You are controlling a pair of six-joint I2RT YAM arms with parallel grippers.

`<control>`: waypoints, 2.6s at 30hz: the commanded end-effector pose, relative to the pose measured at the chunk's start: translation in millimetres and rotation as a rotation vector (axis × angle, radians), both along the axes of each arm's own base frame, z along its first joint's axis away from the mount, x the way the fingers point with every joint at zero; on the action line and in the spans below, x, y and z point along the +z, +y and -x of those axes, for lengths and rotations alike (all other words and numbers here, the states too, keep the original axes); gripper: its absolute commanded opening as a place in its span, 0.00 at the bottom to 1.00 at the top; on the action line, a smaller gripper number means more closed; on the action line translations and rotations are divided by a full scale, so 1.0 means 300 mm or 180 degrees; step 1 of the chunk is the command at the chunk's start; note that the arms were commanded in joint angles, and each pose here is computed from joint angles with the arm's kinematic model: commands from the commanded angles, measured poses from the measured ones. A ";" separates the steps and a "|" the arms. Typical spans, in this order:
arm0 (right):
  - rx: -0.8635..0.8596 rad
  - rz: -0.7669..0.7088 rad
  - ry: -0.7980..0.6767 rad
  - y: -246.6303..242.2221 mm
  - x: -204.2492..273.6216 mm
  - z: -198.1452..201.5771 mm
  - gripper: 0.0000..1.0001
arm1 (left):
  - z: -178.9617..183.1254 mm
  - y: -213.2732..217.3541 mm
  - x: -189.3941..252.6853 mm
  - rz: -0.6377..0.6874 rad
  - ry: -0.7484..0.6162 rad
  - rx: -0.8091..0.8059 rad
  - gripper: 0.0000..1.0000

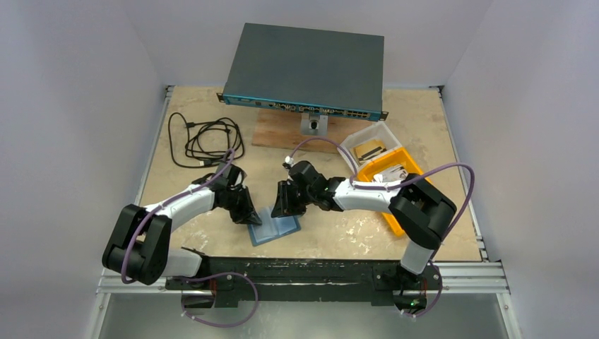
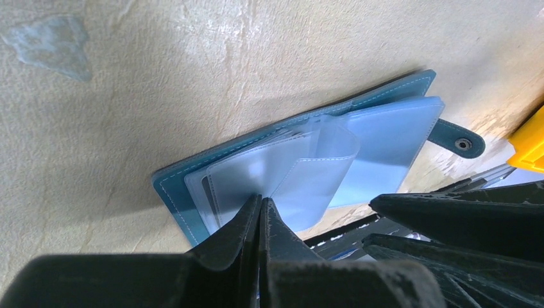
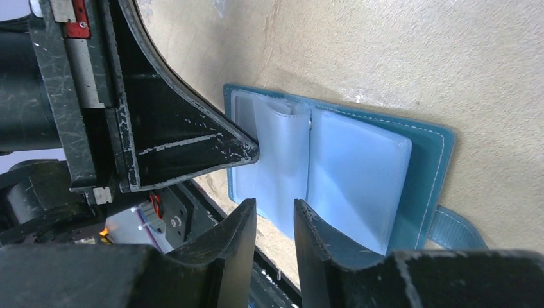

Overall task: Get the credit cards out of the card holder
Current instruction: Remove the credit card from the card holder.

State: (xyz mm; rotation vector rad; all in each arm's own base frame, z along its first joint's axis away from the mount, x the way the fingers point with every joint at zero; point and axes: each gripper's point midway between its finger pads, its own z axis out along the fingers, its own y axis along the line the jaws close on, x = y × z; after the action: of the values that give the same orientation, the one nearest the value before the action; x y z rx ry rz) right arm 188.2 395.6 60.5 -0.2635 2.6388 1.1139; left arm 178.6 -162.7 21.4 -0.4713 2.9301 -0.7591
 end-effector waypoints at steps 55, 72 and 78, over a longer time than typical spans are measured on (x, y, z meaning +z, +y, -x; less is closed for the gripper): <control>-0.0290 0.0441 -0.0808 -0.109 0.194 -0.052 0.39 | -0.130 -0.166 0.190 -0.0004 -0.0509 -0.0316 0.30; 0.0265 0.0373 -0.0438 0.086 0.022 0.015 0.38 | -0.013 0.077 0.077 -0.0391 -0.0318 0.0316 0.05; 0.0228 0.0720 -0.0658 0.084 -0.007 -0.005 0.39 | 0.012 0.135 0.045 -0.0623 -0.0255 0.0520 0.01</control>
State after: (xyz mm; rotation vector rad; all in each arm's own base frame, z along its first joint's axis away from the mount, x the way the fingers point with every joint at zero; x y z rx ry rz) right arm 177.2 404.0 34.9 -0.4470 2.6880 0.7973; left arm 172.9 -135.9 35.0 -0.5605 2.8553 -0.5363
